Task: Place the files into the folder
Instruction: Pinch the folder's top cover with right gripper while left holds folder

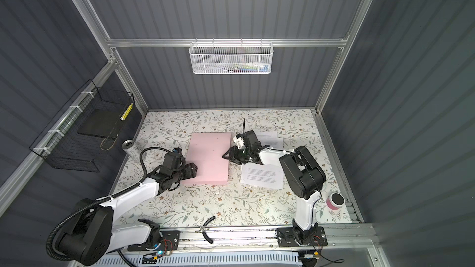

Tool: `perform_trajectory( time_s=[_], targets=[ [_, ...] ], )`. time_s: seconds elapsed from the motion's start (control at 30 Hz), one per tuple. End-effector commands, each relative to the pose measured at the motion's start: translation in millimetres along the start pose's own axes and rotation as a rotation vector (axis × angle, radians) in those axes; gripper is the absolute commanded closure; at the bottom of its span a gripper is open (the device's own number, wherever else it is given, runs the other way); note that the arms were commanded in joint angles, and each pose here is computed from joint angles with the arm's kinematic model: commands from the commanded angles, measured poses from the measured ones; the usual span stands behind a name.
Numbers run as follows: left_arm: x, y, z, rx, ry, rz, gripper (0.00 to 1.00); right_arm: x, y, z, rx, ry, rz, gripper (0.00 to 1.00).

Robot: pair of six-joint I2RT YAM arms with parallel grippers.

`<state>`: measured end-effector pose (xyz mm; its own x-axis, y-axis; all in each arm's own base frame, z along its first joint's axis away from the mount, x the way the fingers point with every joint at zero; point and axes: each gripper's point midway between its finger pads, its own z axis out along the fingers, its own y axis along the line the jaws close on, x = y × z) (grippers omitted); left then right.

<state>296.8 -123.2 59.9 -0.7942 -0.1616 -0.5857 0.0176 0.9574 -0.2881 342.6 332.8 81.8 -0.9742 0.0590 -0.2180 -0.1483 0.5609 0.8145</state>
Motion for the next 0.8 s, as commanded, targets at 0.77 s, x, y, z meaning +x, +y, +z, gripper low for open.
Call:
perform_trajectory(
  time_s=[0.77],
  targets=[
    [1.7, -34.7, 3.1, 0.183, 0.043, 0.085, 0.23, -8.7, 44.9, 37.1, -0.225, 0.084, 0.011, 0.94]
  ],
)
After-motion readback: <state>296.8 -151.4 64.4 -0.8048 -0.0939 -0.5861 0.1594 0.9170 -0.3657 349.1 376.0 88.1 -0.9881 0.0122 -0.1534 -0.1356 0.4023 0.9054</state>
